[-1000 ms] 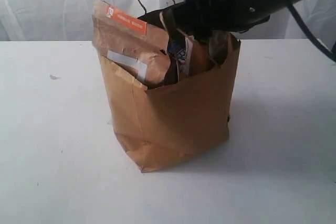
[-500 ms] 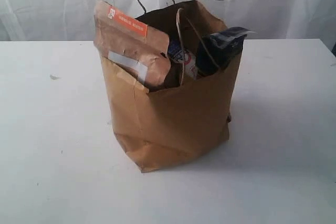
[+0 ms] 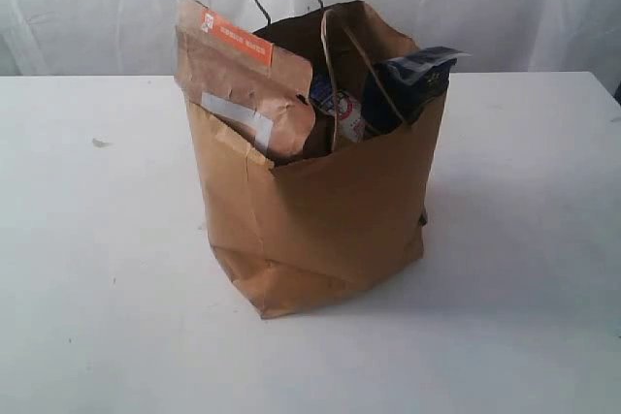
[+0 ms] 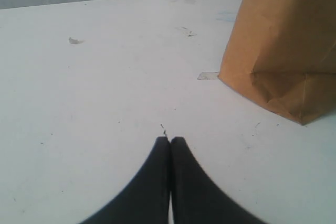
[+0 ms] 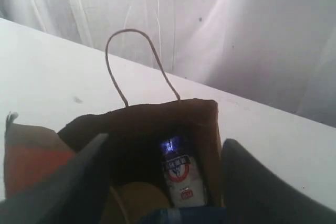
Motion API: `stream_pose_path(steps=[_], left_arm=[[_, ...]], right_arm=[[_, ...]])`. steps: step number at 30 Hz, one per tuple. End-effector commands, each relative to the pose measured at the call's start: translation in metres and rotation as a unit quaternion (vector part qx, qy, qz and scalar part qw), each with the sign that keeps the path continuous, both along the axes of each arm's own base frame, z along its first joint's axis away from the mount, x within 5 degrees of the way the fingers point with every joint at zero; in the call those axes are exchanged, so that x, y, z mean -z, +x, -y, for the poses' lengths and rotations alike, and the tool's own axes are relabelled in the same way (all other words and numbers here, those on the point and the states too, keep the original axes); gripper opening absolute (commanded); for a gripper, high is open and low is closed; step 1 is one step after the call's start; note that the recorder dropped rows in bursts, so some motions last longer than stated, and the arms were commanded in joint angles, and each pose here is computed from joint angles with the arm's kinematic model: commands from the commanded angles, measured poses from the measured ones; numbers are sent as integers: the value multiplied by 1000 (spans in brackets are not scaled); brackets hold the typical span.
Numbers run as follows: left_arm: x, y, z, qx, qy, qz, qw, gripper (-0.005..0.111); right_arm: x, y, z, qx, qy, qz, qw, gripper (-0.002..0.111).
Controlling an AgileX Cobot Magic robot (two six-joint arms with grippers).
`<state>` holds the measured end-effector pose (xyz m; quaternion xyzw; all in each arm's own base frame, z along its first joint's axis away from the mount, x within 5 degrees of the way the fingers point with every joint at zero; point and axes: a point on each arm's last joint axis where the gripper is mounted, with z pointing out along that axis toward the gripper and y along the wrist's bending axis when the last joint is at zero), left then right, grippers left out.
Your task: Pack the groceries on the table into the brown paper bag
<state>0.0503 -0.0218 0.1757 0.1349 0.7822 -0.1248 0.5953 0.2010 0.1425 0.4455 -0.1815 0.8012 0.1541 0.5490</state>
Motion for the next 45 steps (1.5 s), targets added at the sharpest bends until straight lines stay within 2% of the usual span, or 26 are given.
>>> stream_pose_path(steps=[1,6,7,17,19,24,30,36,41,45], left_arm=[[0,0,0,-1,-6,0,1000,0],[0,0,0,-1,-6,0,1000,0],[0,0,0,-1,-6,0,1000,0],[0,0,0,-1,-6,0,1000,0],[0,0,0,-1,-6,0,1000,0],[0,0,0,-1,-6,0,1000,0],[0,0,0,-1,-6,0,1000,0],[0,0,0,-1,-6,0,1000,0],[0,0,0,-1,-6,0,1000,0],[0,0,0,-1,-6,0,1000,0]], right_arm=[[-17,-18,15,3,22,27,999,39],[-28,-40,32,4,46,37,998,2],[-29,-45,36,2,53,38,998,0],[-12,-83,58,-16,102,7,995,0],[-7,-91,60,-23,118,-40,992,0],[0,-102,65,-22,104,-90,990,0],[-1,-105,68,-23,107,-86,990,0],[7,-103,68,-25,78,-92,992,0],[30,-98,63,-34,106,-66,992,0],[79,-94,64,-44,109,-54,992,0]])
